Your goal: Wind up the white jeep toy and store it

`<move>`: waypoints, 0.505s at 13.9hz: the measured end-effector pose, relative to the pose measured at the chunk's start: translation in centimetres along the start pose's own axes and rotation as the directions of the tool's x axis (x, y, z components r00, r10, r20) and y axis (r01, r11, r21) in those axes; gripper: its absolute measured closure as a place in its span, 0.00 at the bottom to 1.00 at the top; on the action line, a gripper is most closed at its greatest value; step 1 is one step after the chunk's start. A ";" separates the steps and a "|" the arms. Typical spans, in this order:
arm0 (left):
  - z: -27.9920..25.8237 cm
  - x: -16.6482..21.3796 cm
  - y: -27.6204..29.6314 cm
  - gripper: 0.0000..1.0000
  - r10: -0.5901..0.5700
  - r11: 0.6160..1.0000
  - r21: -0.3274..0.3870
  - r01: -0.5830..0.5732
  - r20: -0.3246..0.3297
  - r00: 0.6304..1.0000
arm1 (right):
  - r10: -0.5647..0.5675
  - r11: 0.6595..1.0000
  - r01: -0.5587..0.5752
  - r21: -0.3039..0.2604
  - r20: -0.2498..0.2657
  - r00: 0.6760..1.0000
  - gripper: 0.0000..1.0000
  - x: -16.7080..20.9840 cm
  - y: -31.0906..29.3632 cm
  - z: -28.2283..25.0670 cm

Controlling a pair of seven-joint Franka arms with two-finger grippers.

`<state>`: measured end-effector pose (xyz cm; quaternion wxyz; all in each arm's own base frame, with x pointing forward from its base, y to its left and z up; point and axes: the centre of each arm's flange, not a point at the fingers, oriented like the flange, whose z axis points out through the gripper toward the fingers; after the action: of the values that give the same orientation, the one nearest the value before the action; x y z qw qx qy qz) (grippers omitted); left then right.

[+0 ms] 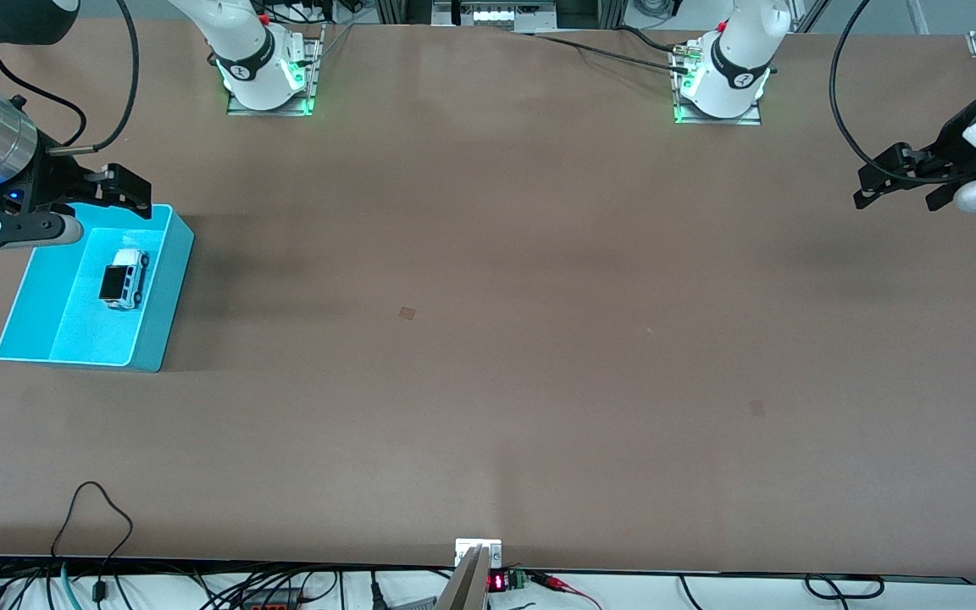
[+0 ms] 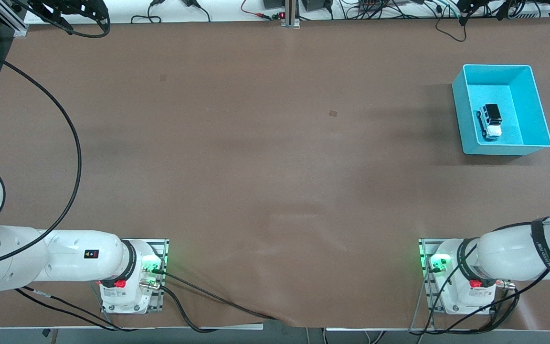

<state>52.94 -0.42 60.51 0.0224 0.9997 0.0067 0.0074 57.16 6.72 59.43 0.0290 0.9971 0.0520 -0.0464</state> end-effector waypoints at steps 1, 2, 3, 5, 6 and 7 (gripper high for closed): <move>0.0 0.0 0.0 0.00 0.000 1.000 0.000 0.000 0.000 1.000 | 0.008 1.000 -0.008 0.000 -0.003 1.000 0.00 0.0 0.2 -0.1; 0.0 0.0 0.0 0.00 -0.001 1.000 0.000 0.001 0.000 1.000 | 0.021 1.000 -0.021 0.000 -0.007 1.000 0.00 0.1 0.7 -0.1; 0.0 0.0 0.0 0.00 -0.002 1.000 0.000 0.002 0.000 1.000 | 0.038 0.999 -0.038 0.001 -0.010 0.999 0.00 0.1 1.6 -0.1; 0.0 0.0 0.0 0.00 -0.004 1.000 0.000 0.004 0.000 1.000 | 0.077 0.997 -0.077 0.002 -0.012 0.997 0.00 0.1 3.8 0.0; 0.0 0.0 0.0 0.00 -0.004 1.000 0.000 0.004 0.000 1.000 | 0.092 0.996 -0.092 0.002 -0.012 0.996 0.00 0.0 4.6 0.0; 0.0 0.0 0.0 0.00 -0.005 1.000 0.000 0.005 0.000 1.000 | 0.102 0.995 -0.102 0.003 -0.013 0.995 0.00 0.0 5.2 0.0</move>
<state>52.94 -0.41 60.52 0.0224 0.9997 0.0090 0.0074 57.68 1.57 59.68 0.0301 0.9988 0.0010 -0.0385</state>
